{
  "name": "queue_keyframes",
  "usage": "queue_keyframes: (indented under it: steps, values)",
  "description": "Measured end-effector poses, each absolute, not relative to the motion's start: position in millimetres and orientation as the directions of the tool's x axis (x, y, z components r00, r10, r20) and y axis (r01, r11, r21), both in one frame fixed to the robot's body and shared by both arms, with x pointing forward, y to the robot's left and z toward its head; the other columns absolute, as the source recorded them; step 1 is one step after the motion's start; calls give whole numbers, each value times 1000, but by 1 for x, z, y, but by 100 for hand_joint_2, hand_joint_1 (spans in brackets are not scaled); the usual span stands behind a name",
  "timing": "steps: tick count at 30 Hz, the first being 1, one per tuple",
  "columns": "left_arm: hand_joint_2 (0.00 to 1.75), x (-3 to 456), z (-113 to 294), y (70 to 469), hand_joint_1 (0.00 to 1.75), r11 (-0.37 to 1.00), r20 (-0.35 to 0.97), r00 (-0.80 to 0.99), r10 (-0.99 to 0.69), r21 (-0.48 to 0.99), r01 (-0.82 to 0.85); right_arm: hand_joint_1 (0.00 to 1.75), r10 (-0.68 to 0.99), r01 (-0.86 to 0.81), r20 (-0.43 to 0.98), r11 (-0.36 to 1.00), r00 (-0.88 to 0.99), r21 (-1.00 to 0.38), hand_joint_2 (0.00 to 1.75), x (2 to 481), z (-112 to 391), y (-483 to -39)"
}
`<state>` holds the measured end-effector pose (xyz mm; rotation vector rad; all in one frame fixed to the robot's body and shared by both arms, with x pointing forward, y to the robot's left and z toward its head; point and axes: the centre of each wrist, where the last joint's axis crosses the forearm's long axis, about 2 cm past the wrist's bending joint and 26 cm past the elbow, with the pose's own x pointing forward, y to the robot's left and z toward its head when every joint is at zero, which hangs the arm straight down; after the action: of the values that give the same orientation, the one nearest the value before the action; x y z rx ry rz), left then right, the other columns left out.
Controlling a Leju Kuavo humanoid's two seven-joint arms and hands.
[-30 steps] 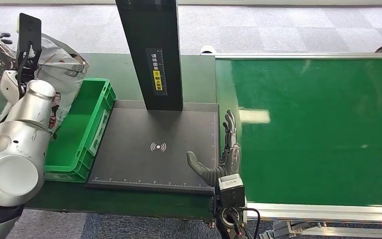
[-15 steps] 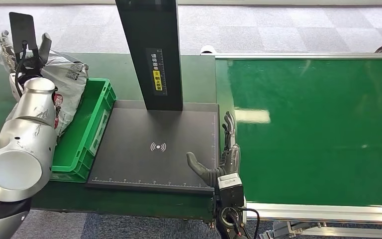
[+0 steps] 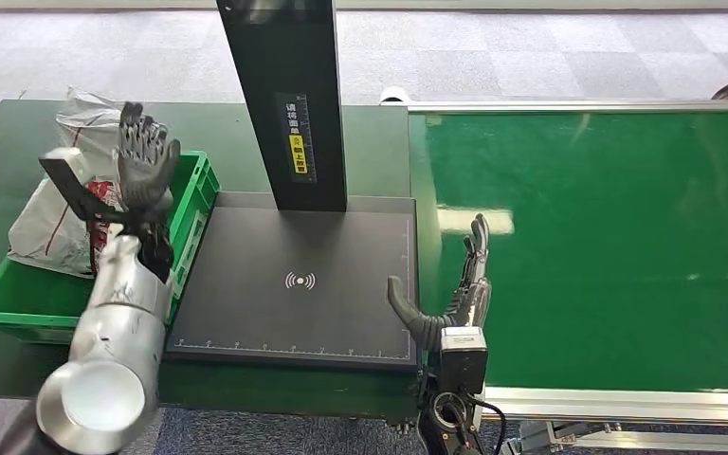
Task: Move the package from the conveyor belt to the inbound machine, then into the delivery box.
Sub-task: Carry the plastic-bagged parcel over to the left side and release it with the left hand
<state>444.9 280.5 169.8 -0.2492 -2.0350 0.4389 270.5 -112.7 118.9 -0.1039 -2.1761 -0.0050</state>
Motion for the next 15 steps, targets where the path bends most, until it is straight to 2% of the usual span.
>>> queue_keyframes:
  steps: [2, 4, 9, 15]
  values:
    - [175, 415, 135, 258, 0, 915, 827, -456, 328, -399, -65, 0, 98, 108, 819, 993, -565, -44, 175, 275, 119, -120]
    - [175, 396, 123, 227, 0, 937, 853, -437, 284, -345, -63, 0, 122, 140, 819, 989, -560, -52, 175, 280, 118, -130]
    - [175, 368, 123, 151, 0, 966, 870, -419, 260, -238, 105, 0, 196, 234, 813, 969, -549, -76, 175, 288, 118, -158]
    - [175, 352, 123, 118, 0, 962, 875, -412, 254, -182, 205, 0, 359, 384, 788, 908, -500, -170, 175, 276, 117, -186]
